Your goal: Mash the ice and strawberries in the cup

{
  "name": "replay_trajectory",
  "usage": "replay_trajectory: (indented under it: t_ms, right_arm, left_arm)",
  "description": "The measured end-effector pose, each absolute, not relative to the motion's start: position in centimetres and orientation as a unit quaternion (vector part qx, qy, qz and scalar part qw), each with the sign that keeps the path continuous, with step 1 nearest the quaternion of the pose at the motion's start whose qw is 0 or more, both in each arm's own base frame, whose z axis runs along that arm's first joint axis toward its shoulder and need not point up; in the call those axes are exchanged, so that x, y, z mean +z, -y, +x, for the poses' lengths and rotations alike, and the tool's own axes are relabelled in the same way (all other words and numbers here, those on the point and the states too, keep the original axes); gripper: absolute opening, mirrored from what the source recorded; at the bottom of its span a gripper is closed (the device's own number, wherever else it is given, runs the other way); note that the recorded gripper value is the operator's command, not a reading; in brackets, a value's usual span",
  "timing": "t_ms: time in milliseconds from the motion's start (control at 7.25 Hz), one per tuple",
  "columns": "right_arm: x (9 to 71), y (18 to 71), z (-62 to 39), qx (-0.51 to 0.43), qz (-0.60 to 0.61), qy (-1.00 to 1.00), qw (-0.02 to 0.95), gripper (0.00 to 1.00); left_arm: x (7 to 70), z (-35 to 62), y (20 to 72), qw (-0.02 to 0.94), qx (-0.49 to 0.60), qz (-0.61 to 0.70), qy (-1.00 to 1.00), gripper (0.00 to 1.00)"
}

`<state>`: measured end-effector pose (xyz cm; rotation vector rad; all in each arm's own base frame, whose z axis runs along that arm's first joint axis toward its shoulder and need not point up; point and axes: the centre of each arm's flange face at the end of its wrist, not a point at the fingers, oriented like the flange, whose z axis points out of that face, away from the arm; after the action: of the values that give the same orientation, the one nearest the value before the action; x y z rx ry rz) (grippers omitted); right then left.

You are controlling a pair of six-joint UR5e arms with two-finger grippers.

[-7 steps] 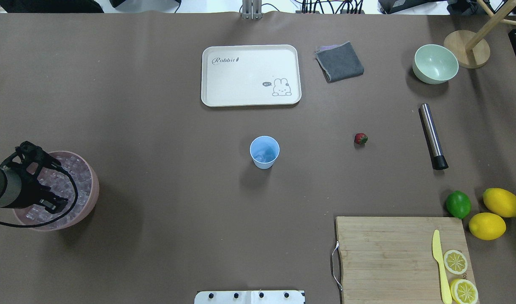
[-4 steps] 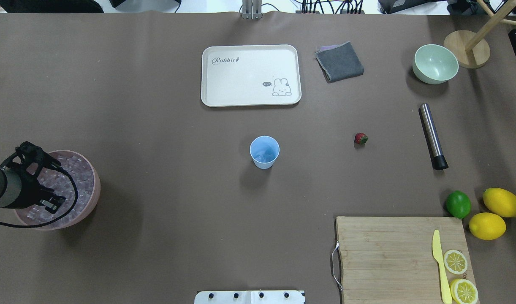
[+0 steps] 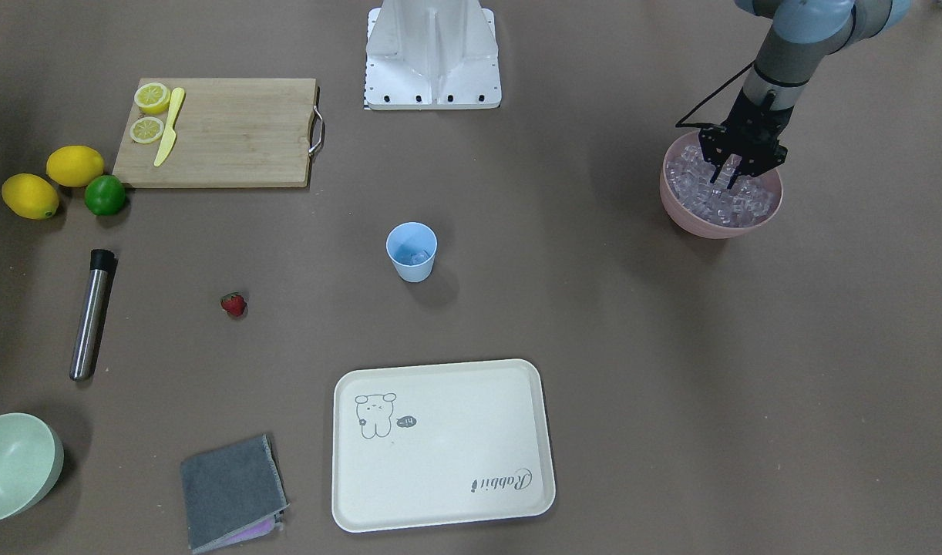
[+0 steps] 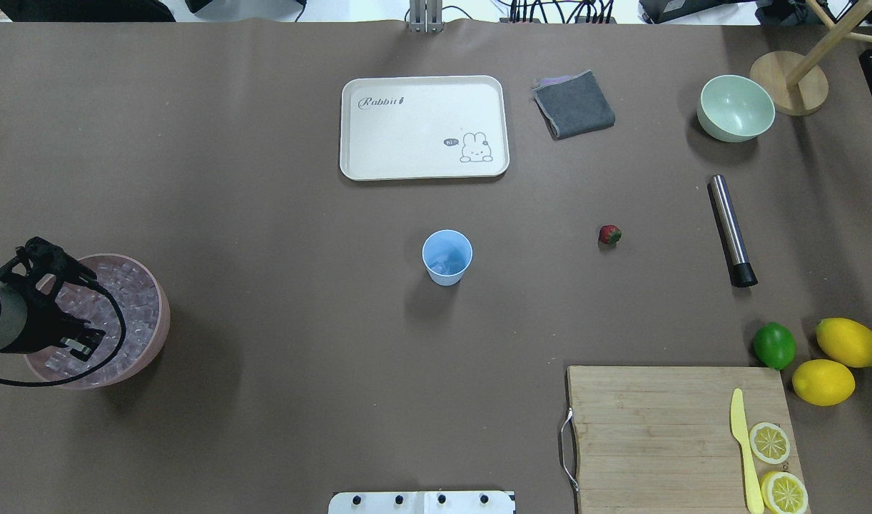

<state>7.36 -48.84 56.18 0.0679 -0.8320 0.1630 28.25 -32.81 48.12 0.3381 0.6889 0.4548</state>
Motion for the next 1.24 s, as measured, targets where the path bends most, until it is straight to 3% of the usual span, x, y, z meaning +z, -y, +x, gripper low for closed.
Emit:
replay_trajectory:
  t_ms: [414,965,1241]
  right_arm:
    - [55.9,48.8,7.4,0.079,0.035,0.405,0.910,1.00]
    - [55.9,48.7,7.4,0.076,0.036,0.406,0.910,1.00]
    - [55.2,48.8,7.3,0.073,0.041,0.408,0.909,1.00]
  left_arm:
    - [43.0,26.0,34.3,0.889,0.185,0.198,-0.369,0.00]
    - [26.0,35.5,43.5,0.829,0.071,0.244,-0.498,0.00]
    - [20.7,39.6,44.6,0.811,0.049,0.235,-0.533,0.00]
